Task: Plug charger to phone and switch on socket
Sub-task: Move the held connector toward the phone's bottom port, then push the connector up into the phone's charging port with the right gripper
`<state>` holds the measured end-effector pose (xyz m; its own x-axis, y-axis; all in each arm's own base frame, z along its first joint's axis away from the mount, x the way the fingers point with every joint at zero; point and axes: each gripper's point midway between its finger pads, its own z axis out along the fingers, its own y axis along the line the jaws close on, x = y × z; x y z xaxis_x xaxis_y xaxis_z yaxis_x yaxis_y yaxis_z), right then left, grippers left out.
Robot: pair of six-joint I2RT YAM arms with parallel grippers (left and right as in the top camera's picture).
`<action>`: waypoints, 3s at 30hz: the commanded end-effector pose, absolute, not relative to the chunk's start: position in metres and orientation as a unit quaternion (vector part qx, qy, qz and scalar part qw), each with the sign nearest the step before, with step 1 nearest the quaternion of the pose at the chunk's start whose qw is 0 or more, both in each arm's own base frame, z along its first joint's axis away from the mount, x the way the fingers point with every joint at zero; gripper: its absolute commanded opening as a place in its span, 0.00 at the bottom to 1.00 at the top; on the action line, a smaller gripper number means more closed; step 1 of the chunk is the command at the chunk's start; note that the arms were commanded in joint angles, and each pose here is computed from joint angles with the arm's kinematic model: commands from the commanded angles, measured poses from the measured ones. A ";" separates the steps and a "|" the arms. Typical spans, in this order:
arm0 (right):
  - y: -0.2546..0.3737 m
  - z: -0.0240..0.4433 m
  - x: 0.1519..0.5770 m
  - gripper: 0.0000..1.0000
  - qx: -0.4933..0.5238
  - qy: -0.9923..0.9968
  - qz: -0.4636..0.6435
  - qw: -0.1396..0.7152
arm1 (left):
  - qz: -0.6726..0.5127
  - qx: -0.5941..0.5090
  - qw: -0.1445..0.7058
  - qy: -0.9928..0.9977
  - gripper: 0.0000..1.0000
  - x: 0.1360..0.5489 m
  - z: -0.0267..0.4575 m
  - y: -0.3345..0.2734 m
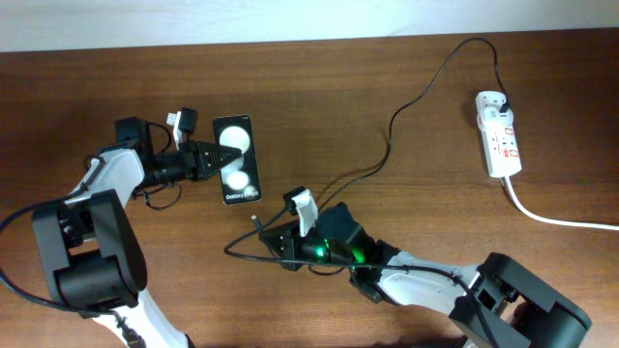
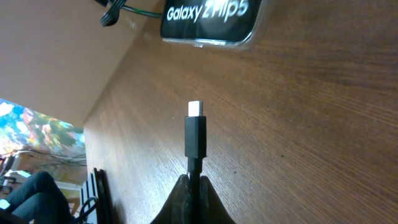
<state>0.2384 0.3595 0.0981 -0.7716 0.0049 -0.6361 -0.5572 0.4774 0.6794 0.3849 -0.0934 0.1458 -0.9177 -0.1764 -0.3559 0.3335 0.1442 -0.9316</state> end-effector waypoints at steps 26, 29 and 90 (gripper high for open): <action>0.365 0.119 0.254 0.04 -0.085 0.800 0.468 0.365 | -0.670 0.038 0.165 0.723 0.00 0.385 0.148 -0.104; 0.364 0.117 0.256 0.04 -0.073 0.803 0.457 0.375 | -0.670 0.043 0.166 0.722 0.00 0.385 0.148 -0.106; 0.357 0.111 0.275 0.04 -0.008 0.799 0.456 0.393 | -0.694 0.069 0.137 0.703 0.01 0.394 0.163 -0.134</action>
